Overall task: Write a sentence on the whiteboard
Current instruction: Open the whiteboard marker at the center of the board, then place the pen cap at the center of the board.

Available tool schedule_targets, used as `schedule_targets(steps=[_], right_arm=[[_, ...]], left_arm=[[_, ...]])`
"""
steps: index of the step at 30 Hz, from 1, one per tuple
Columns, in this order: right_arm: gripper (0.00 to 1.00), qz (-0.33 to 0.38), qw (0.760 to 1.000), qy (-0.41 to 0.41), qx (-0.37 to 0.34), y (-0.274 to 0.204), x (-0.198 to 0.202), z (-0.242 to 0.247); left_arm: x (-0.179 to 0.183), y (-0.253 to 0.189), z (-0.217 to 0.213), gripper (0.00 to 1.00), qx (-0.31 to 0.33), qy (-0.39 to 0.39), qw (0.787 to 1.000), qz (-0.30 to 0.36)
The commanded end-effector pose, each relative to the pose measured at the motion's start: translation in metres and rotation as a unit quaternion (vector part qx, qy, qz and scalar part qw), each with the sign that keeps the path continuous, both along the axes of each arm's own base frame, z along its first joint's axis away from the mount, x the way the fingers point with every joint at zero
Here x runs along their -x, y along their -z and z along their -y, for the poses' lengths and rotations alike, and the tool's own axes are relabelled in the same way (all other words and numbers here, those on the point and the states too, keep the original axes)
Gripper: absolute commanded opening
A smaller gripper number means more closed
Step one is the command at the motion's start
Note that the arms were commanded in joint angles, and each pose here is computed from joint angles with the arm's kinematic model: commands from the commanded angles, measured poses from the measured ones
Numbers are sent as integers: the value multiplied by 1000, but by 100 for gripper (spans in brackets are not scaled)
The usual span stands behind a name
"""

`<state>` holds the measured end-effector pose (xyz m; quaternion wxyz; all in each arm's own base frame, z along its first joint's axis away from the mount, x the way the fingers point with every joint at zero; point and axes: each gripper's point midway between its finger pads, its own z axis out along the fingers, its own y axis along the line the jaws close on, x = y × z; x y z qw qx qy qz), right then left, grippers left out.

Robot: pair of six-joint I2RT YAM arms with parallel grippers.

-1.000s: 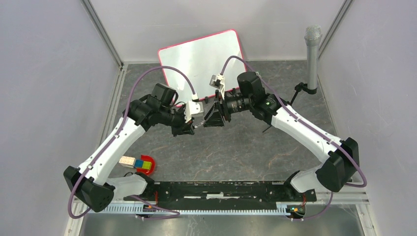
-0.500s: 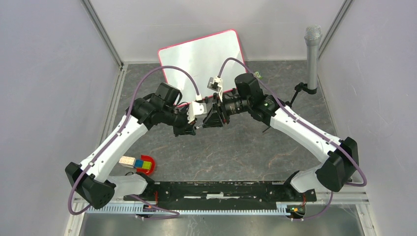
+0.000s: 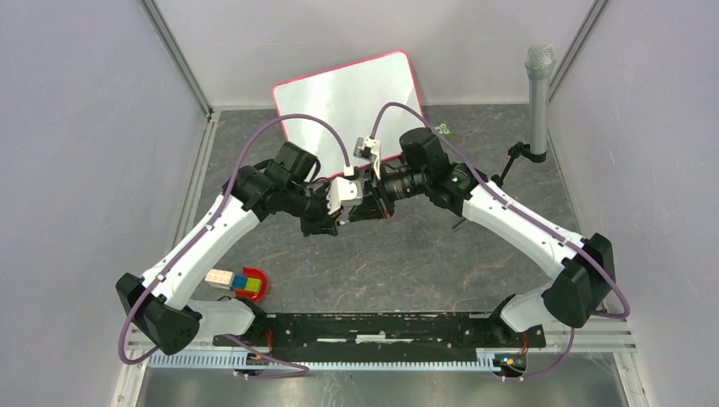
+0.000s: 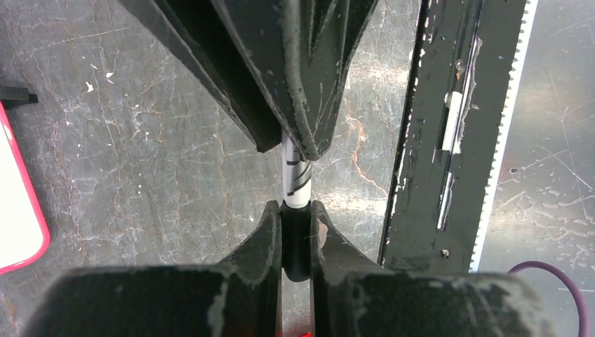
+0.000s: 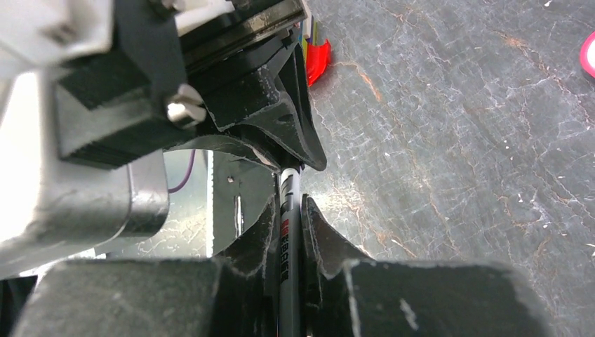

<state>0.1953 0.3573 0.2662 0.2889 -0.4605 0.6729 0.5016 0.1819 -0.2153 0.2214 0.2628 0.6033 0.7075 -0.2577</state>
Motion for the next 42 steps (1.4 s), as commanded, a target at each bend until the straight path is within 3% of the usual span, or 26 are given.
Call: schedule_targets(steps=[1, 10, 15, 18, 21, 25, 29, 38, 42], right_arm=[[0, 16, 999, -30, 8, -6, 9, -1], [0, 108, 991, 73, -1, -59, -65, 50], [0, 140, 985, 96, 4, -83, -87, 67], [0, 147, 985, 95, 1, -85, -84, 71], [0, 136, 987, 90, -10, -78, -74, 72], [0, 124, 989, 84, -10, -63, -61, 77], [0, 116, 990, 84, -4, -42, -50, 82], [0, 111, 990, 87, 17, -15, -37, 94], [0, 112, 990, 89, 23, -3, -31, 98]], left_arm=[[-18, -22, 9, 2, 25, 1, 998, 54], [-10, 25, -46, 2, -48, -27, 997, 55], [-8, 39, -81, 2, -83, -40, 995, 44], [-26, 37, -105, 2, -75, -87, 992, 46], [-68, 35, -144, 2, -78, -176, 980, 46], [-121, 43, -209, 3, -90, -313, 945, 25], [-149, 68, -248, 6, -102, -382, 918, -4], [-141, 150, -283, 9, -164, -407, 895, -73], [-120, 178, -282, 12, -179, -384, 900, -103]])
